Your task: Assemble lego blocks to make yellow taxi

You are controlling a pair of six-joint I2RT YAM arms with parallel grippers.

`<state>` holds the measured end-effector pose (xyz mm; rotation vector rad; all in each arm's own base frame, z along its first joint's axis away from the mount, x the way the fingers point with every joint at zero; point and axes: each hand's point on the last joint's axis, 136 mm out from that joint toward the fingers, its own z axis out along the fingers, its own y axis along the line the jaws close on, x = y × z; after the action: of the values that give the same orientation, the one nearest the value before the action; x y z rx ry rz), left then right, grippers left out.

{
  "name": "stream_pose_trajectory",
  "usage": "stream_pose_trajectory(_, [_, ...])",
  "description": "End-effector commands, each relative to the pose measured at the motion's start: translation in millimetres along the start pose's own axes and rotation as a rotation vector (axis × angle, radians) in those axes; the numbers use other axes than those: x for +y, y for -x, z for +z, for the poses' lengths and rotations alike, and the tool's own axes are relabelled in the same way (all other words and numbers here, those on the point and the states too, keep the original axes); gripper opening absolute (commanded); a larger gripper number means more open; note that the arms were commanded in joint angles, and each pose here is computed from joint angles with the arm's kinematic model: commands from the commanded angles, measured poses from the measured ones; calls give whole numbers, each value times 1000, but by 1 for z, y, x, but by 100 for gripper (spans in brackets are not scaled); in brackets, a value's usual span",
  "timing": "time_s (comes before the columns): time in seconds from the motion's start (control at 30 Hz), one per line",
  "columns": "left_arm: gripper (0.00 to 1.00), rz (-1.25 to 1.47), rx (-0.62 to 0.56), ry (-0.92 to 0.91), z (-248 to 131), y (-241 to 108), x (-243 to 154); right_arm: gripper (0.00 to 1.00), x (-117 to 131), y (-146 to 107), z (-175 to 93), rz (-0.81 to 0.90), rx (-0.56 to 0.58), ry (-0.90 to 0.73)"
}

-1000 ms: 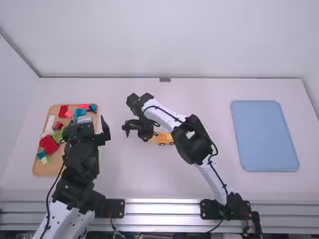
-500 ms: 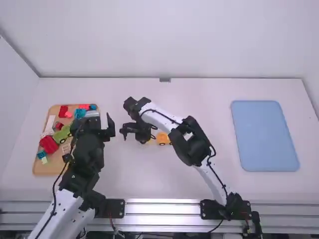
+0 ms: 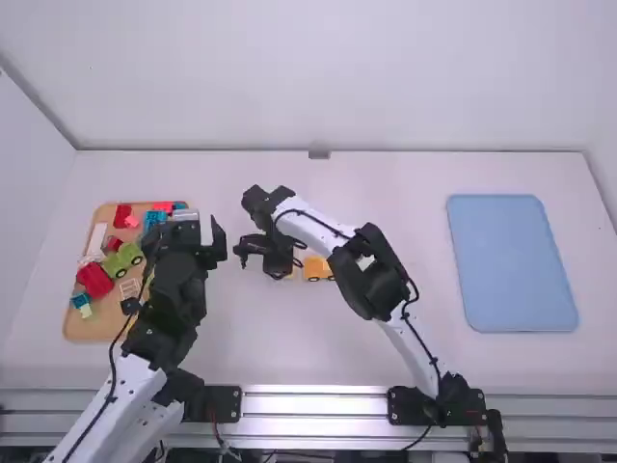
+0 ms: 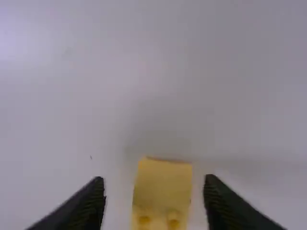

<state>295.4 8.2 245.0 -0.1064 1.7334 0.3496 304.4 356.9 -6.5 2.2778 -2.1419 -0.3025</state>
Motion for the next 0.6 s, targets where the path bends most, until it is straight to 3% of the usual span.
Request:
stream_pose_trajectory(0.0, [99,-11,-22,-2,-1,11,1,71,0,-6,5,17,6,20])
stream_pose_trajectory(0.13, [99,-10,-22,-2,-1,11,1,86,-1,-5,5,16,2,16])
stream_pose_trajectory(0.17, [99,-11,-22,-1,-1,11,2,99,-3,-2,4,19,-12,9])
stream_pose_trajectory(0.43, [99,-11,-23,-3,-1,11,1,98,-23,15,-31,31,-158,-7])
stream_pose_trajectory(0.57, [99,-26,-40,37,-2,16,8,98,-62,22,-57,128,-258,-116])
